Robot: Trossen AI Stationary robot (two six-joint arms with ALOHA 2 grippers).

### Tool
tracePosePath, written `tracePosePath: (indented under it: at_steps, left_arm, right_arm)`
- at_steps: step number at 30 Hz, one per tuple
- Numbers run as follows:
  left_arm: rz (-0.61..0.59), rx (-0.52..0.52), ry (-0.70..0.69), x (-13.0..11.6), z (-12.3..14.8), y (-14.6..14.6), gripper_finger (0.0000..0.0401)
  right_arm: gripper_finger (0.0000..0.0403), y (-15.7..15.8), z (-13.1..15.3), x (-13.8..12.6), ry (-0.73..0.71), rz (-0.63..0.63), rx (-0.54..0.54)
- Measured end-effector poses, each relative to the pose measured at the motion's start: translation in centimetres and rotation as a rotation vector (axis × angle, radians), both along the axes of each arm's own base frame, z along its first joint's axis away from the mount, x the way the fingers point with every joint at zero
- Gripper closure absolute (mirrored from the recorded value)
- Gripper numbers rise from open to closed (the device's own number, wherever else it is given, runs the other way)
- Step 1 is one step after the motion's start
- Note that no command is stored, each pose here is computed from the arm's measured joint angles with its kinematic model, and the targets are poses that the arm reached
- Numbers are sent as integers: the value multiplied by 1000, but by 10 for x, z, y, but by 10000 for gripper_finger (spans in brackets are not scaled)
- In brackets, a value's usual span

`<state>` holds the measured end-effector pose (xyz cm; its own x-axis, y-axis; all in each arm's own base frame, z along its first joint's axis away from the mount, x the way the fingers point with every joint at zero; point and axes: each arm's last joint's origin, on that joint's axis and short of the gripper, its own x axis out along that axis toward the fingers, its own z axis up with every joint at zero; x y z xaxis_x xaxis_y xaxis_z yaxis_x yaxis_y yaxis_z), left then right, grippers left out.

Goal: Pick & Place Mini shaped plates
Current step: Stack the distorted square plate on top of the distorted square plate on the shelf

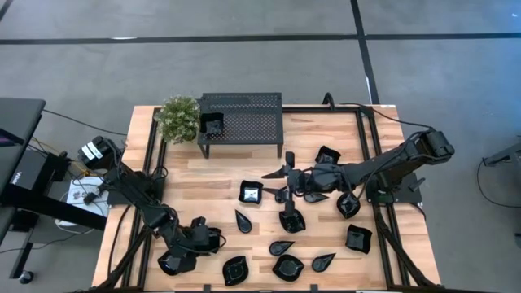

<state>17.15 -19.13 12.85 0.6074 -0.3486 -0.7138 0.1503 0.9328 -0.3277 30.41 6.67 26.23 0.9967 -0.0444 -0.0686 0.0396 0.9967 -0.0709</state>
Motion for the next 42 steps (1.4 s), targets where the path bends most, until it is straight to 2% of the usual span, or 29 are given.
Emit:
tracePosePath:
  at_steps: [4, 9, 12, 18, 21, 26, 31, 34, 37, 42]
  left_arm:
    - [9, 8, -4, 0, 0, 1, 286]
    - [45, 78, 0, -1, -3, 5, 286]
    - [46, 103, 8, -2, -4, 6, 308]
    - [56, 111, -11, -1, -3, 6, 389]
    - [32, 135, -34, 2, 1, 3, 392]
    - [-35, 178, -105, 23, 31, -9, 394]
    - [-81, 377, -9, 41, 64, -3, 393]
    - [-73, 517, 68, 49, 82, 12, 393]
    - [-43, 623, 80, 53, 108, 34, 393]
    - [58, 746, -42, 47, 156, 84, 393]
  right_arm:
    - [244, 0, -1, 0, 4, 0, -1]
    - [244, 0, -1, 0, 4, 1, -1]
    - [244, 0, -1, 0, 4, 1, -1]
    - [244, 0, -1, 0, 4, 1, -1]
    - [244, -1, -1, 0, 4, -2, -1]
    - [244, -1, 0, 0, 0, -5, -11]
    - [244, -3, 0, 1, -2, -11, -10]
    - [244, -5, 0, 1, -2, -19, -10]
    - [244, -8, -1, 2, 6, -28, -12]
    - [244, -9, -2, 2, 25, -32, -15]
